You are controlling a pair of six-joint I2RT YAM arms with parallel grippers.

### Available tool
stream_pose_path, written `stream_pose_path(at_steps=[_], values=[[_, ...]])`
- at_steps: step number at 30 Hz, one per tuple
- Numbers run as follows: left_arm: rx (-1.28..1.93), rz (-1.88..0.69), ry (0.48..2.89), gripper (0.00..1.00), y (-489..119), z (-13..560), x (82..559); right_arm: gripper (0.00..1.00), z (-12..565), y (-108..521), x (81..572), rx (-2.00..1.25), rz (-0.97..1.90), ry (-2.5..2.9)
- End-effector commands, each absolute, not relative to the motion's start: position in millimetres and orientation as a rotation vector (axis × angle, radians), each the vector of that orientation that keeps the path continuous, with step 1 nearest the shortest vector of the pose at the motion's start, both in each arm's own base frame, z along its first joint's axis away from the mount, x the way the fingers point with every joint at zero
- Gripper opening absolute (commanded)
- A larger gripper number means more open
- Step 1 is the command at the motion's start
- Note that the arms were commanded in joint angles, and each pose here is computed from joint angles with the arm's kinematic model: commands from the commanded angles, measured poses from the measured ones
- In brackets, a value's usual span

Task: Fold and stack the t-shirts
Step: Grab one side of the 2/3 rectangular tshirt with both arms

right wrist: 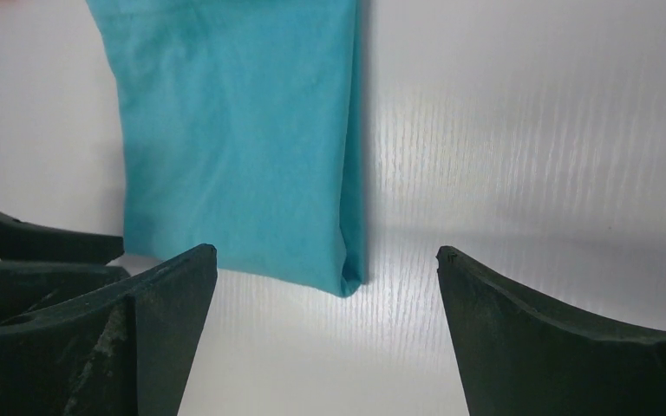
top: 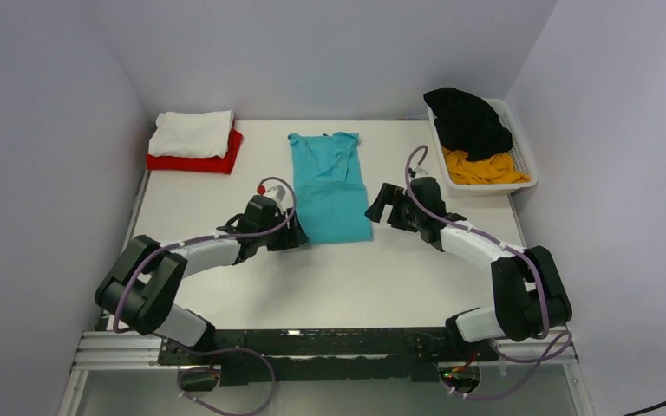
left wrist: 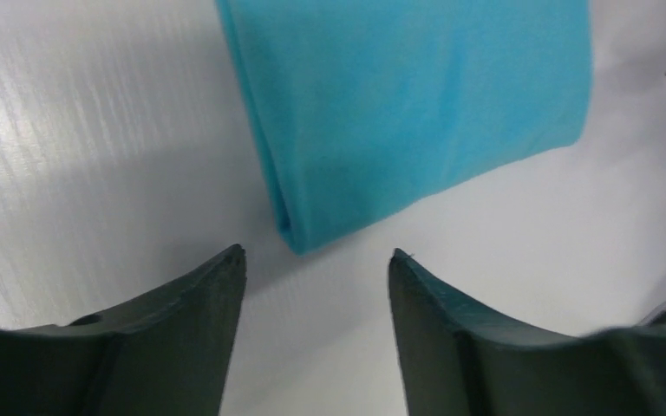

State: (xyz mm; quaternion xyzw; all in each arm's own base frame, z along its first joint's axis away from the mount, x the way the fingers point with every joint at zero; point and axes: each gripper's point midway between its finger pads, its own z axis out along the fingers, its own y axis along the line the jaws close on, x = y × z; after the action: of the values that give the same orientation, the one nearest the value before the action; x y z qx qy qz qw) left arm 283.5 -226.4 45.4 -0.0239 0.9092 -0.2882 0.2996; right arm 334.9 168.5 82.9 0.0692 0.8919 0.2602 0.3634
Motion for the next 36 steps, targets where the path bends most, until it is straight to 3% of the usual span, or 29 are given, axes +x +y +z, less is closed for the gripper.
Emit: stream_pose_path(at_steps=[1, 7, 9, 11, 14, 19, 24, 36], values=[[-0.077, -0.720, 2.413, 0.58, -228, 42, 296, 1.00, 92, 174, 330, 0.165, 0.723, 2.265], [-0.084, -0.726, 2.452, 0.41, -237, 25, 298, 0.99, 75, 182, 318, 0.164, 0.795, 2.326], [-0.080, -0.725, 2.472, 0.25, -239, 19, 298, 0.98, 69, 184, 314, 0.162, 0.809, 2.347], [-0.081, -0.711, 2.492, 0.01, -240, 15, 297, 0.95, 60, 183, 312, 0.167, 0.803, 2.378], [-0.103, -0.666, 2.503, 0.00, -235, 12, 295, 0.89, 45, 185, 310, 0.166, 0.795, 2.439], [-0.110, -0.667, 2.503, 0.00, -233, 12, 292, 0.63, 23, 191, 311, 0.167, 0.801, 2.523], [-0.116, -0.686, 2.512, 0.00, -236, 9, 289, 0.52, 9, 195, 308, 0.179, 0.807, 2.574], [-0.143, -0.675, 2.523, 0.00, -229, 5, 278, 0.50, -11, 187, 262, 0.124, 0.655, 2.723]])
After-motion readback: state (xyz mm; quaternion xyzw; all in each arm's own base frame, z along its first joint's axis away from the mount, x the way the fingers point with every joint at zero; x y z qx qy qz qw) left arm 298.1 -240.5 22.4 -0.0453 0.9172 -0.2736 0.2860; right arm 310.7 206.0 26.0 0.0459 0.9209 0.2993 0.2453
